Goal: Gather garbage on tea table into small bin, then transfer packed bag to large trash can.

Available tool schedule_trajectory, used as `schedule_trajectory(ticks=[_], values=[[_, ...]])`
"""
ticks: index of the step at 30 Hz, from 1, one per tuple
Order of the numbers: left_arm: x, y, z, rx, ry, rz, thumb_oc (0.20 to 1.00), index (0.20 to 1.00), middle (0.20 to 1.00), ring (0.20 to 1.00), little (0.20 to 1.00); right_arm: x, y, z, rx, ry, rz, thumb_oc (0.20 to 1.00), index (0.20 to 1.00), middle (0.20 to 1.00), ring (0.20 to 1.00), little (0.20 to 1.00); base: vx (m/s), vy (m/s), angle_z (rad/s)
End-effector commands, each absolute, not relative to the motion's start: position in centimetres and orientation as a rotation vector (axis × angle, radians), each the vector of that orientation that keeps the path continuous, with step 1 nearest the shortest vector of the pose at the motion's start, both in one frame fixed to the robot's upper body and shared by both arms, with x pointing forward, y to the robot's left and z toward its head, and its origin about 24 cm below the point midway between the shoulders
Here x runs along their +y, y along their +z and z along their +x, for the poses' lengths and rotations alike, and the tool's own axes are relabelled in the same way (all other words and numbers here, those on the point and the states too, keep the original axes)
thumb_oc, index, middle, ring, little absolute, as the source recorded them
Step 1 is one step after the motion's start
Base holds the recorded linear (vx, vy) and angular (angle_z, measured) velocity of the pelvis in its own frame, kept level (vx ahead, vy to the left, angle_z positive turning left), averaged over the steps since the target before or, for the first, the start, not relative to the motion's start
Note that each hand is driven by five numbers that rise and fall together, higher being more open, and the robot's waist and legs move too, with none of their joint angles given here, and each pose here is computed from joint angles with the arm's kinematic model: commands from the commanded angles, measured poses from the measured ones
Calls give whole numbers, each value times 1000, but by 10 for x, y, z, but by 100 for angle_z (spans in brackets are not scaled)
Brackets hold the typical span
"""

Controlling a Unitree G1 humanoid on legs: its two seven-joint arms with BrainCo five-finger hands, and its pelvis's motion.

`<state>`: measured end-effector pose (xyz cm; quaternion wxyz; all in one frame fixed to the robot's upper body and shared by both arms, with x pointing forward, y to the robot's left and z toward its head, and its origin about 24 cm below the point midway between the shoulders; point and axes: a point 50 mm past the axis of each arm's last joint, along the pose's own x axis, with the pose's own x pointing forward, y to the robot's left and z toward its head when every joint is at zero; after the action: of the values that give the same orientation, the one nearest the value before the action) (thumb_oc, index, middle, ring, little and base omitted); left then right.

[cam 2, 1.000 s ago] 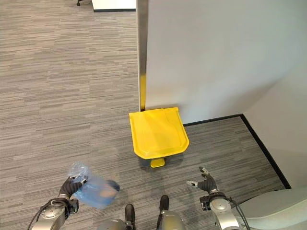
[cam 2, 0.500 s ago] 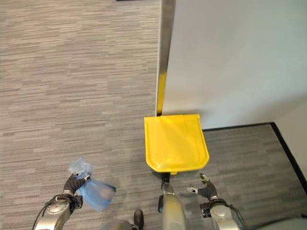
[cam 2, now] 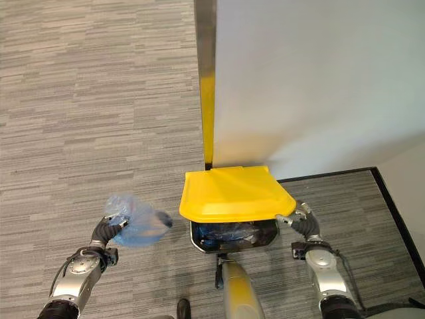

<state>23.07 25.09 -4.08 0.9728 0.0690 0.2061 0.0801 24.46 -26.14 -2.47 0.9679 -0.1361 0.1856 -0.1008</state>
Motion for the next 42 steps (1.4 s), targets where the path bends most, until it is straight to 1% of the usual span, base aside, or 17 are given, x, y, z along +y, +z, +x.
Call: schedule_trajectory(ticks=[1, 4, 6, 8, 12, 15, 18, 22, 23, 25, 26, 30, 34, 35, 40, 41, 42], values=[[256, -34, 219, 361, 142, 179, 200, 200, 200, 200, 200, -250, -22, 243, 326, -183, -232, 1000, 1000, 1000, 1000, 1000, -7, 43, -17], [259, -37, 213, 377, 162, 176, 200, 200, 200, 200, 200, -254, -13, 244, 274, -241, -223, 1000, 1000, 1000, 1000, 1000, 7, 56, -13], [256, -40, 211, 374, 182, 163, 200, 200, 200, 200, 200, -256, 1, 249, 180, -351, -165, 1000, 1000, 1000, 1000, 1000, 4, 61, -22], [255, -40, 211, 373, 182, 160, 200, 200, 200, 200, 200, -255, -1, 249, 190, -346, -159, 1000, 1000, 1000, 1000, 1000, -11, 8, -7], [250, -38, 219, 369, 137, 169, 200, 200, 200, 200, 200, -238, -26, 246, 326, -211, -172, 1000, 1000, 1000, 1000, 1000, -5, -20, 0], [247, -36, 224, 360, 109, 183, 200, 200, 200, 200, 200, -225, -32, 249, 360, -128, -183, 1000, 1000, 1000, 1000, 1000, 2, -33, 5], [242, -32, 229, 343, 83, 186, 200, 200, 200, 200, 200, -214, -32, 254, 359, -75, -180, 1000, 1000, 1000, 1000, 1000, -4, -26, 4], [227, -21, 244, 281, 25, 185, 200, 200, 200, 200, 200, -181, -12, 279, 267, 71, -202, 1000, 1000, 1000, 1000, 1000, -16, -47, 5], [227, -20, 245, 281, 26, 185, 200, 200, 200, 200, 200, -181, -12, 279, 267, 71, -202, 1000, 1000, 1000, 1000, 1000, -18, -37, 10], [213, -9, 259, 221, -24, 181, 200, 200, 200, 200, 200, -150, 19, 306, 138, 181, -230, 1000, 1000, 1000, 1000, 1000, -36, -59, 16], [213, -9, 259, 220, -23, 180, 200, 200, 200, 200, 200, -150, 20, 306, 137, 182, -230, 1000, 1000, 1000, 1000, 1000, -42, -56, 13], [192, 17, 281, 102, -114, 198, 200, 200, 200, 200, 200, -115, 77, 347, -47, 264, -305, 1000, 1000, 1000, 1000, 1000, -42, -46, 8], [175, 43, 293, -12, -221, 237, 200, 200, 200, 200, 200, -111, 130, 377, -165, 241, -400, 1000, 1000, 1000, 1000, 1000, -45, -43, 6], [164, 53, 296, -55, -281, 254, 200, 200, 200, 200, 200, -111, 145, 385, -188, 225, -416, 1000, 1000, 1000, 1000, 1000, -32, -32, 2], [130, 84, 304, -191, -435, 282, 200, 200, 200, 200, 200, -120, 168, 397, -214, 179, -450, 1000, 1000, 1000, 1000, 1000, -21, -9, -2], [130, 84, 304, -191, -435, 282, 200, 200, 200, 200, 200, -121, 169, 397, -215, 179, -450, 1000, 1000, 1000, 1000, 1000, -16, 5, -6], [116, 95, 305, -236, -489, 274, 200, 200, 200, 200, 200, -124, 171, 399, -211, 167, -458, 1000, 1000, 1000, 1000, 1000, -20, 14, -8]])
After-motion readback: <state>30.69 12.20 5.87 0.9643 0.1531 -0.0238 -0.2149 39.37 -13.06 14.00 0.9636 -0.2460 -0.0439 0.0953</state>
